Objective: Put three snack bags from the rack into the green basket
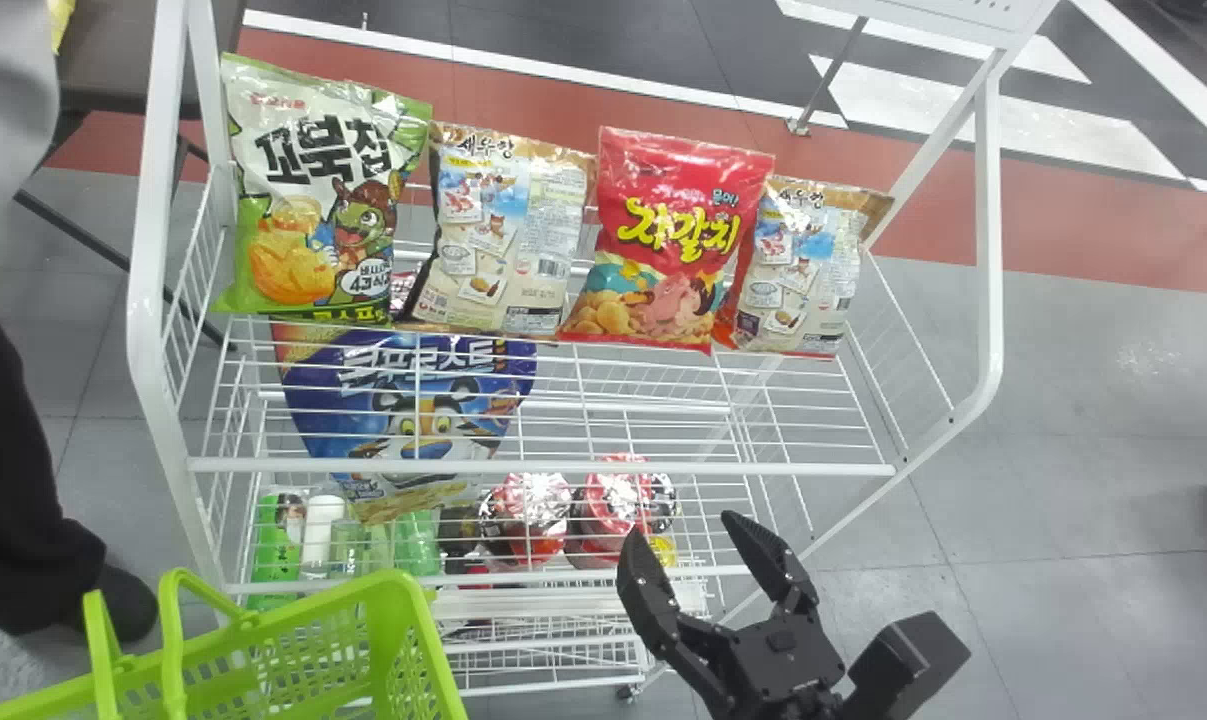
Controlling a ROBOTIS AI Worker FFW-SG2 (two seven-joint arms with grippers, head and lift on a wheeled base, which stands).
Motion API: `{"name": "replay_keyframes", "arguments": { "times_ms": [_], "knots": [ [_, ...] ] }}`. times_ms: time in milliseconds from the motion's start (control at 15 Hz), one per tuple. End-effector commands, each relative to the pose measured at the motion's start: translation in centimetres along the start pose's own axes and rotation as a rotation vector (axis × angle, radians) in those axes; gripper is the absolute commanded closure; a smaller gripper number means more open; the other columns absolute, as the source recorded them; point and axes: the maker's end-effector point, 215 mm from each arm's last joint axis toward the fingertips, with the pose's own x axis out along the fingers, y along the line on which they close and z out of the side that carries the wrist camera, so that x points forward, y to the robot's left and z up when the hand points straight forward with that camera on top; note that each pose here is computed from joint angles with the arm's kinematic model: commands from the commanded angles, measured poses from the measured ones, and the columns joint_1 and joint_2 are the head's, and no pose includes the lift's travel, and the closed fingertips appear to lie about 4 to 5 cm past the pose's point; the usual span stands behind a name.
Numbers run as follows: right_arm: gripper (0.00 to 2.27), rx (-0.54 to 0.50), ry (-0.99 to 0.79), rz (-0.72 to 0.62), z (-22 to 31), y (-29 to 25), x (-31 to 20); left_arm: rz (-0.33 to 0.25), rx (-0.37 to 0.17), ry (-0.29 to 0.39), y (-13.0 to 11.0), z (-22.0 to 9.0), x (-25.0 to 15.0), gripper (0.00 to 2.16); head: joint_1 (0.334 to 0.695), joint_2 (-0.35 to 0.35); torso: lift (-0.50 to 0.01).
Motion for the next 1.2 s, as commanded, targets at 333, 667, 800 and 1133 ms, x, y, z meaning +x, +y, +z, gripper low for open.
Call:
{"name": "replay_keyframes", "arguments": {
  "times_ms": [333, 667, 800, 1133],
  "knots": [
    [0.09, 0.001, -0.002, 0.006, 0.1, 0.4, 0.2, 0.003, 0.0, -0.002, 0.0, 0.3, 0.0, 2.15, 0.695, -0.35, 0.0],
    [0.09, 0.004, -0.012, 0.023, 0.4, 1.3, 1.0, 0.0, -0.003, -0.003, 0.0, 0.2, -0.1, 2.15, 0.695, -0.35, 0.0],
    [0.09, 0.0, -0.04, 0.058, 1.6, 3.2, 3.1, -0.003, -0.003, -0.003, -0.1, 0.2, -0.1, 2.15, 0.695, -0.35, 0.0],
    [0.08, 0.048, -0.035, 0.174, 2.3, 9.5, 10.0, -0.005, -0.017, -0.015, 0.0, -0.4, -0.7, 2.15, 0.695, -0.203, 0.0]
  ]
}}
